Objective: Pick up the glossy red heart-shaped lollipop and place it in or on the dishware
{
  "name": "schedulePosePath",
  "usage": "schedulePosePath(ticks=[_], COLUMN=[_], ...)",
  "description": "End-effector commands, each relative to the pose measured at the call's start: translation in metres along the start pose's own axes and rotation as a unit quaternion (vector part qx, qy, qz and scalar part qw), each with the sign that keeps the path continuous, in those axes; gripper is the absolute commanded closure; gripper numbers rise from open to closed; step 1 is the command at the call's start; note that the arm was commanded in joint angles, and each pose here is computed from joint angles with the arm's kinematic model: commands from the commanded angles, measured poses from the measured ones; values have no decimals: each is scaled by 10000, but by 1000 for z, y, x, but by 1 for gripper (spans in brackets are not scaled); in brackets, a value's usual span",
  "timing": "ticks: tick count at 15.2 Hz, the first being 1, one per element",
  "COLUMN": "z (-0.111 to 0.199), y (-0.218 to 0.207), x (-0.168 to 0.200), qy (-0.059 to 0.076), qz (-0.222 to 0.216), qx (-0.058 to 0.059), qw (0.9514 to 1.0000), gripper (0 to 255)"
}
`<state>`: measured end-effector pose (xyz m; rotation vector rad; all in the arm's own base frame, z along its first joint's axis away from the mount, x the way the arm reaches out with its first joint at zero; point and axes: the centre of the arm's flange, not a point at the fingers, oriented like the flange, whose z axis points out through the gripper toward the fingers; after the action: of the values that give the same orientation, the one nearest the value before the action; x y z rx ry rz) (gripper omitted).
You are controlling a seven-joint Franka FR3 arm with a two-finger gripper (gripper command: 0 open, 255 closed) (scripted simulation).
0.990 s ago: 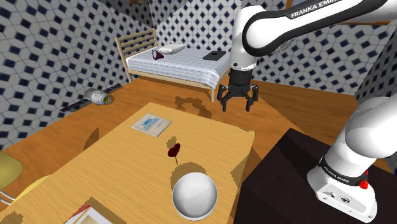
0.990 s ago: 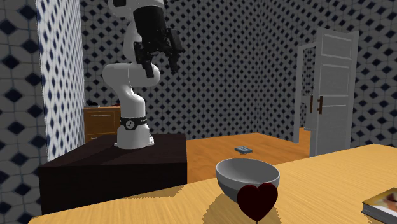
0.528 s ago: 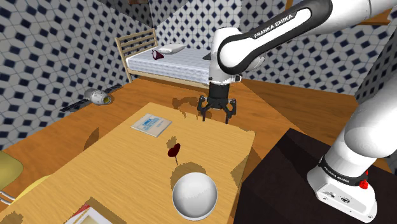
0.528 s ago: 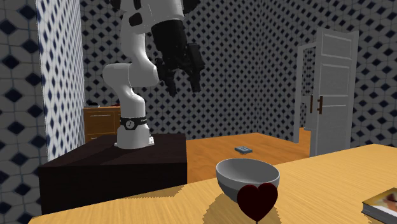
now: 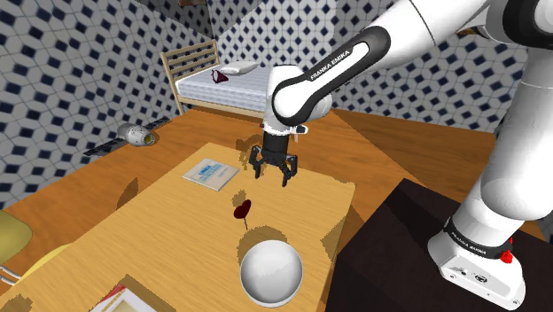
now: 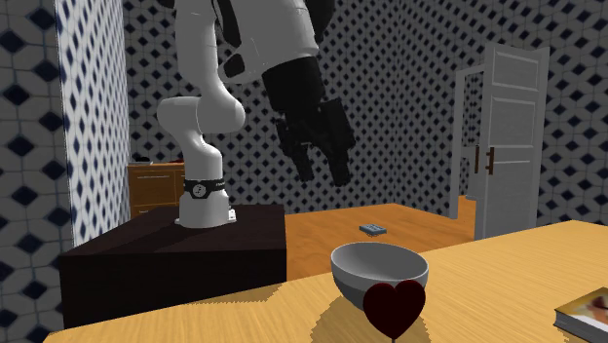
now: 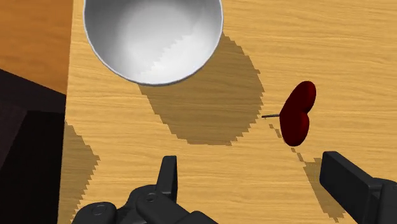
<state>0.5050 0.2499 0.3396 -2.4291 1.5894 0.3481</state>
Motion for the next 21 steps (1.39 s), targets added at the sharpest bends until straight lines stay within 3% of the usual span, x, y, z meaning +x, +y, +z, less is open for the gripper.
schedulePosePath(ticks=[1,8,15,21], z=[17,67,104,107], y=[-18,-80,-82,-82], x=[4,23,22,21], qy=[-57,-236,-236,-236], qz=[335,1347,1347,1347], qx=[64,258,258,258], qw=[9994,9903,9903,9903], gripper=[0,0,0,0])
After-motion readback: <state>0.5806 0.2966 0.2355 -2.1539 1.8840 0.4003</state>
